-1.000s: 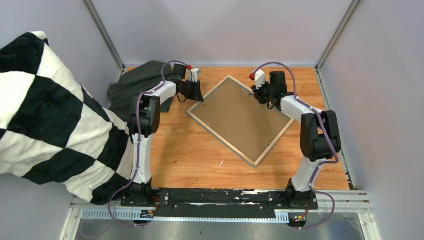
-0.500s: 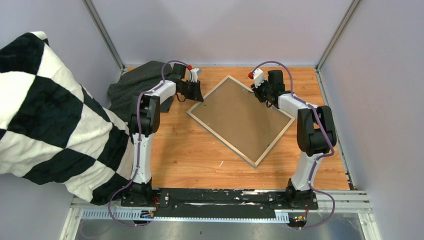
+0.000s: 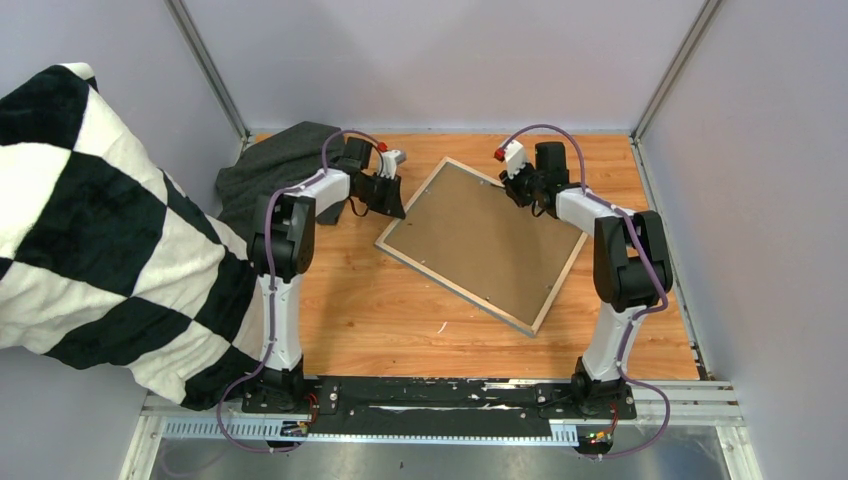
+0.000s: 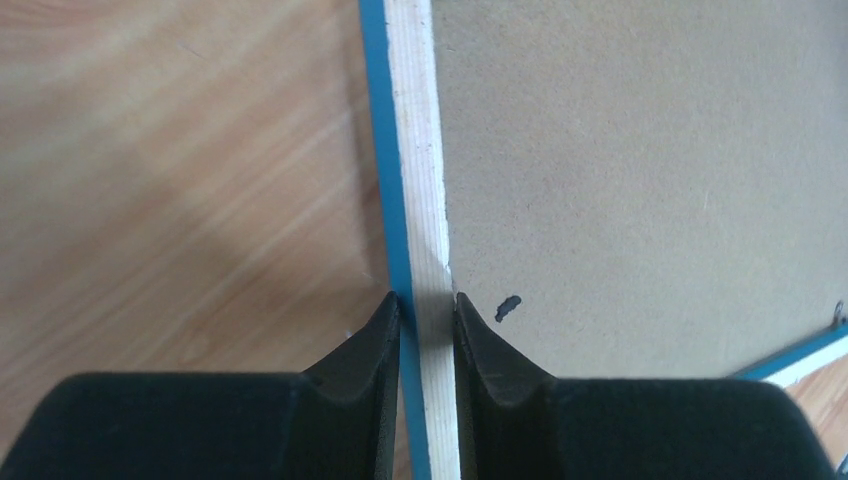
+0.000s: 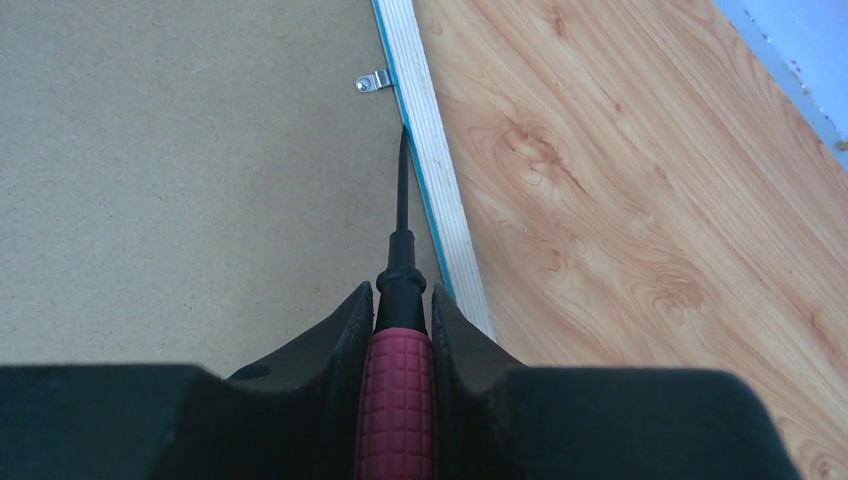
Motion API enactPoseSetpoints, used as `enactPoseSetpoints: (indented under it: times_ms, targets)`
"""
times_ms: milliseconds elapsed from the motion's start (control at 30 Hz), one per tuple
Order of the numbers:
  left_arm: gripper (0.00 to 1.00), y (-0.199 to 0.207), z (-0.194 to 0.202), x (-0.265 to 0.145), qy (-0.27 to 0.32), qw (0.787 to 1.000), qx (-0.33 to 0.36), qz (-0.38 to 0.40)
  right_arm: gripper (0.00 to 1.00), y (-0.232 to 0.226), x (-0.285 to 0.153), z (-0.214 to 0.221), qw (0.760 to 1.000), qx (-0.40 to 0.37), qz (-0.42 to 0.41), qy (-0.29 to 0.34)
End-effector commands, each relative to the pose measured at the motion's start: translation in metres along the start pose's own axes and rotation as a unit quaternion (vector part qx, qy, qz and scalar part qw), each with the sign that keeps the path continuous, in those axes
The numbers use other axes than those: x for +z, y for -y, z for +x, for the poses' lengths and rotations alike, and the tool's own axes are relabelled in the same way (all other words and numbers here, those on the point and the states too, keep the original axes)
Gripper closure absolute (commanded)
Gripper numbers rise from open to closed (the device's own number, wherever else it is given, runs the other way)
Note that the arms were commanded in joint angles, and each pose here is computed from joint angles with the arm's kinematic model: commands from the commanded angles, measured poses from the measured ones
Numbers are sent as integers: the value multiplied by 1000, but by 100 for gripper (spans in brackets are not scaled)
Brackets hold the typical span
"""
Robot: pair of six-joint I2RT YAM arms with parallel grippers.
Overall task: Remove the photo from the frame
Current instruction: Adjust the photo frame at the center of the board.
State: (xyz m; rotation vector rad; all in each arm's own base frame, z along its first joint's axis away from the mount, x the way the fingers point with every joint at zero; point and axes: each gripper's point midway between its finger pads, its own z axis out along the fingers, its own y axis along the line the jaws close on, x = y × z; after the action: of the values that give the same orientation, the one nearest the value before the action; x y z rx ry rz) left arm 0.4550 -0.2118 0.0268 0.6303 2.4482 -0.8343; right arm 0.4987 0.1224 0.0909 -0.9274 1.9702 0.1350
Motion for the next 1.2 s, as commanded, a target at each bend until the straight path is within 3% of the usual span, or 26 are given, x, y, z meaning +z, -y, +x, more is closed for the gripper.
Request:
enactPoseSetpoints:
  times_ms: [0, 133, 300, 433, 733, 1167]
  targets:
    - [100, 21, 109, 7, -164, 985, -52, 20, 100, -8, -5, 9, 999, -30, -21, 1]
    - [100, 34, 100, -2, -148, 987, -43, 44, 100, -17, -13, 0, 998, -45, -41, 24]
    - [70, 30, 53, -8, -101, 994, -24, 27, 100, -18, -19, -12, 997, -39, -44, 42]
    - [63, 20, 7, -5, -60, 998, -21, 2, 100, -22, -22, -18, 997, -39, -50, 53]
    - [61, 9, -74, 18, 17, 999, -42, -5, 100, -23, -24, -21, 996, -41, -46, 57]
    - [60, -10, -82, 55, 28, 997, -51, -45, 100, -30, -21, -19, 996, -44, -53, 55]
